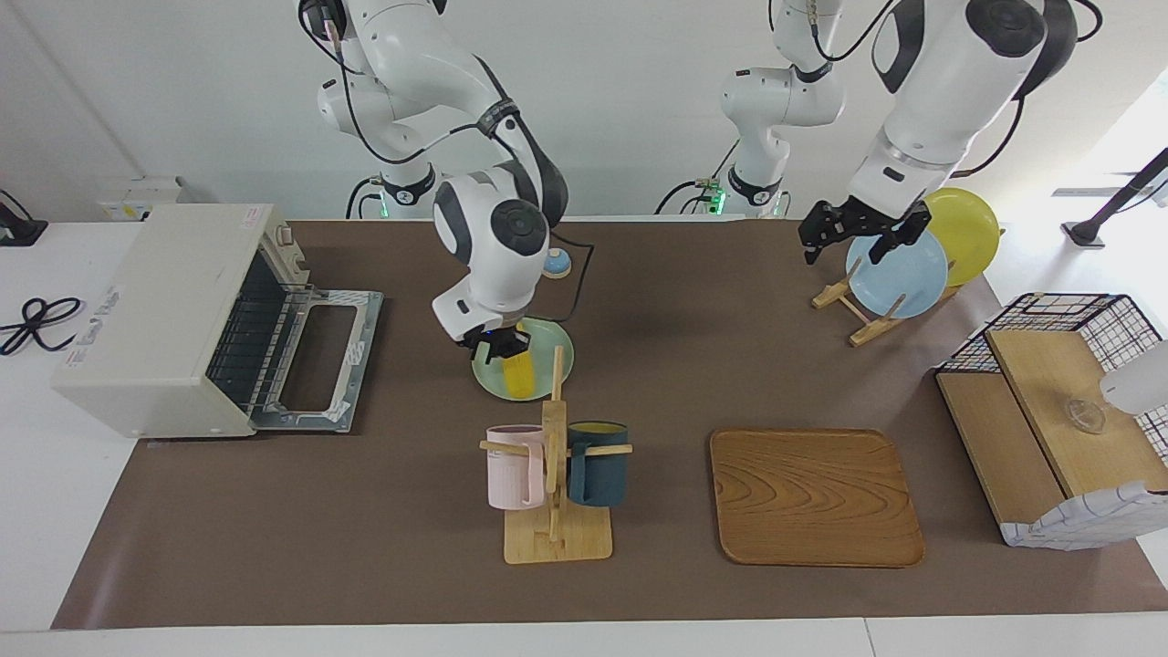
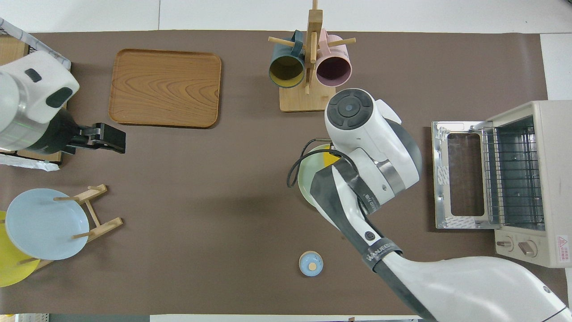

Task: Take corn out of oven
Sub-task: 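Set the green plate down on the table center with the right gripper, then release the plate with the right gripper while the left gripper reaches the corn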

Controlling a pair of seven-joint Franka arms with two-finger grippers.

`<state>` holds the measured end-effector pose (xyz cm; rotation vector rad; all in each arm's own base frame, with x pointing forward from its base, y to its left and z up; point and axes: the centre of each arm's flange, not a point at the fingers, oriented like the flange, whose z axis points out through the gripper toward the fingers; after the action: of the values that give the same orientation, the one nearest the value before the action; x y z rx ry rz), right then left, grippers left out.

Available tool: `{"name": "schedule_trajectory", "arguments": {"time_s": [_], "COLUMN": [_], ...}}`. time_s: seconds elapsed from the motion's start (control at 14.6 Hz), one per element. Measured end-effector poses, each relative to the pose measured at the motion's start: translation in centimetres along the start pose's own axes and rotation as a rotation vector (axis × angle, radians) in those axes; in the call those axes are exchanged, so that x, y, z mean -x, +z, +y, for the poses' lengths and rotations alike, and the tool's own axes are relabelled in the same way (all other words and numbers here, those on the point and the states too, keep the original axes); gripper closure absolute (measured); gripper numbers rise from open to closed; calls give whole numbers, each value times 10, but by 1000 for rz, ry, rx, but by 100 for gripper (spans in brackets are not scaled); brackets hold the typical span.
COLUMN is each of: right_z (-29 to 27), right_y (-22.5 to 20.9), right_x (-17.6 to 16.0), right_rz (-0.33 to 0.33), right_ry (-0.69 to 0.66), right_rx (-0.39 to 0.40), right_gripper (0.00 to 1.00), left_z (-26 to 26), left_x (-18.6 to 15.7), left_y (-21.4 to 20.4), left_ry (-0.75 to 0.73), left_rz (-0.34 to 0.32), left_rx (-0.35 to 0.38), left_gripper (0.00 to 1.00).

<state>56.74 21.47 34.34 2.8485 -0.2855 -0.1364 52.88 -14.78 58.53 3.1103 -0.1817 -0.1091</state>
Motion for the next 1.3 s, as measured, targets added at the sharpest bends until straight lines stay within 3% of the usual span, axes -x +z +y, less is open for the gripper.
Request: {"name": "schedule_trajectory", "arguments": {"time_s": [0.21, 0.41, 0.68, 1.03, 1.3], "right_z": [59, 105, 147, 145, 152], "right_y": [42, 60, 97, 94, 52], "right_x": [-20, -35, -41, -36, -40], "right_rz": [-46, -74, -51, -28, -90], "right_ry": [11, 2, -28, -101, -161], "right_rx": [-5, -15, -59, -6, 55], "right_gripper": [98, 99, 99, 99, 99], "left_z": [32, 67, 141, 243, 299], "left_x": [5, 11, 28, 47, 49], "left_y": [13, 26, 52, 106, 152], "left_ry": [43, 40, -5, -83, -162], "left_rz": [-2, 15, 61, 117, 141], "left_rx": [37, 53, 70, 120, 163], "left_gripper": [0, 0, 0, 0, 0]}}
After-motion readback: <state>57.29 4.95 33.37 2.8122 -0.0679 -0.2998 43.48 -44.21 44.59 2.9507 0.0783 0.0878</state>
